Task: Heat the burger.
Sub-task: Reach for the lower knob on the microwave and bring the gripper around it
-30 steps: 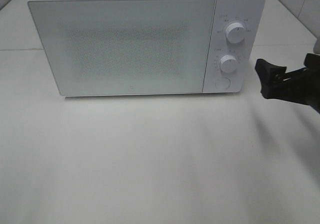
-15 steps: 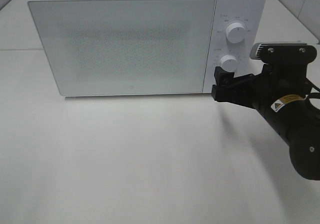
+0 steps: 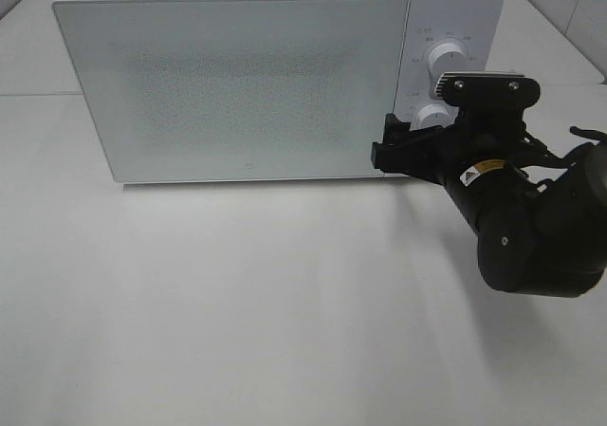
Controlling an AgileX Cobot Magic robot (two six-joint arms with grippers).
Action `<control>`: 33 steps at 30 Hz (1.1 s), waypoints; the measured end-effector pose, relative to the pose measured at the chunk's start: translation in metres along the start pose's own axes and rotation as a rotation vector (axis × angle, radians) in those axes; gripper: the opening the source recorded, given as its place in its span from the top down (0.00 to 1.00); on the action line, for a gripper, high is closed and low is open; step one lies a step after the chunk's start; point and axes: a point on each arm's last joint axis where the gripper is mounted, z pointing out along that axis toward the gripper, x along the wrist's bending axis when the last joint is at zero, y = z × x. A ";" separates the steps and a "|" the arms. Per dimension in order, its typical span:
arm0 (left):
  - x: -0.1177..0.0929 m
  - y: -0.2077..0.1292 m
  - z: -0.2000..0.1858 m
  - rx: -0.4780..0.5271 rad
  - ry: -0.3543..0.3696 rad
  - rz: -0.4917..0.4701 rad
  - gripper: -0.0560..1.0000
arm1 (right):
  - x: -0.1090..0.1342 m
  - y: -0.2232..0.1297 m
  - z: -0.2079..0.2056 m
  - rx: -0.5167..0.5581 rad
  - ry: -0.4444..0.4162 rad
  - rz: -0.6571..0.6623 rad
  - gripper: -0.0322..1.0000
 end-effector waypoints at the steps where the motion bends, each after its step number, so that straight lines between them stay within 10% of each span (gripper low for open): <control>1: 0.000 0.000 0.000 0.000 0.000 0.000 0.01 | 0.002 -0.002 0.005 -0.001 -0.009 -0.011 0.07; 33: 0.000 0.000 0.000 0.000 0.000 0.000 0.01 | 0.005 -0.014 0.027 0.002 -0.047 -0.023 0.07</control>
